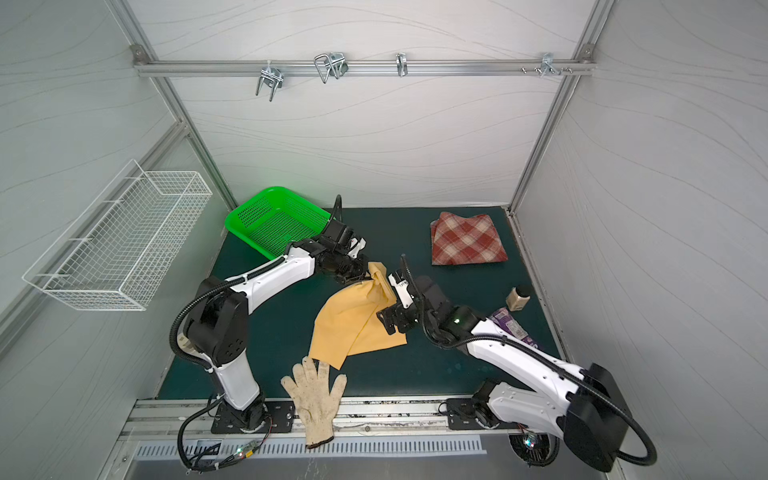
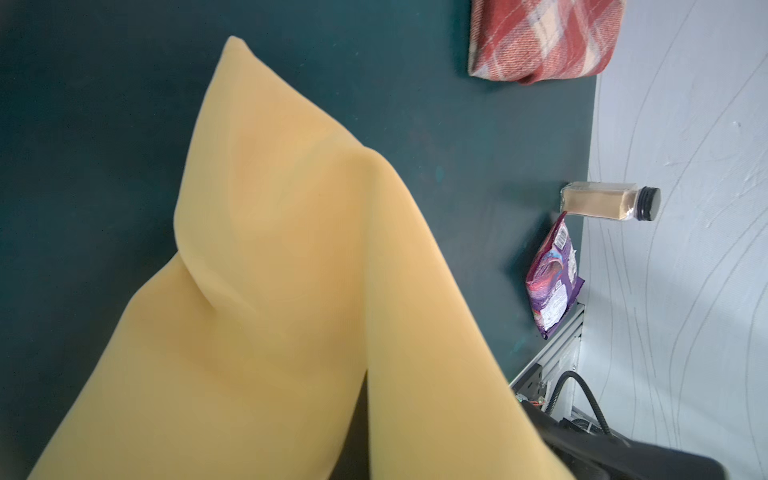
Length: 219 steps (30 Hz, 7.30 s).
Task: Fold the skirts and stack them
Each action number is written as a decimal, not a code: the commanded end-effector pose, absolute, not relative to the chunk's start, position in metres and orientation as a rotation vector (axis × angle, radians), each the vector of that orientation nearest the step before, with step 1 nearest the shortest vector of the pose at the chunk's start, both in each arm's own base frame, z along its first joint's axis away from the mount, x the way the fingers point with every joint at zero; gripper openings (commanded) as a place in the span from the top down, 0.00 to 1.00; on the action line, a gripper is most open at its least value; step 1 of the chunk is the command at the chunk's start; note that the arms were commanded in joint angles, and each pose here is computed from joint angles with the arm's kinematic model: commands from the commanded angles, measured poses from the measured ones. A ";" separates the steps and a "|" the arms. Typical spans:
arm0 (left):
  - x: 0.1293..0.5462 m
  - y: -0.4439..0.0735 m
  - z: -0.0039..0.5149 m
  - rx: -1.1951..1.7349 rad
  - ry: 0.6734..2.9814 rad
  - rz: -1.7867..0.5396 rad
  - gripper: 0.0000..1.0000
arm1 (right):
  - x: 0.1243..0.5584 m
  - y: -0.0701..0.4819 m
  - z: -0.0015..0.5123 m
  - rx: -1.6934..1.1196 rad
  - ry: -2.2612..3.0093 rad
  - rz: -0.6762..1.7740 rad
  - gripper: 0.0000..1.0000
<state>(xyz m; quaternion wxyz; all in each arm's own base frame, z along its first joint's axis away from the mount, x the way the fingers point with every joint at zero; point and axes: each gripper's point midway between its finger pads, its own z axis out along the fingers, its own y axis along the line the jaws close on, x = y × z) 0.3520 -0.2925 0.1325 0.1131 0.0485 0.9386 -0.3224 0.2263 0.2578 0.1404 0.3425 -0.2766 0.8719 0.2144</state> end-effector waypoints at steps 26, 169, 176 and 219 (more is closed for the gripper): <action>0.485 -0.224 0.105 -0.101 2.821 -0.625 0.53 | 0.268 0.262 0.174 -0.576 2.238 0.456 0.04; 0.225 -0.160 0.106 0.235 2.723 -0.030 1.00 | 0.204 0.298 0.080 -0.240 2.538 1.079 0.01; 0.241 -0.138 0.130 0.074 2.698 -0.192 1.00 | 0.210 0.311 0.050 -0.209 2.601 1.055 0.01; 0.279 -0.040 0.119 -0.655 2.464 -0.316 0.73 | 0.204 0.180 -0.010 0.230 2.834 0.677 0.01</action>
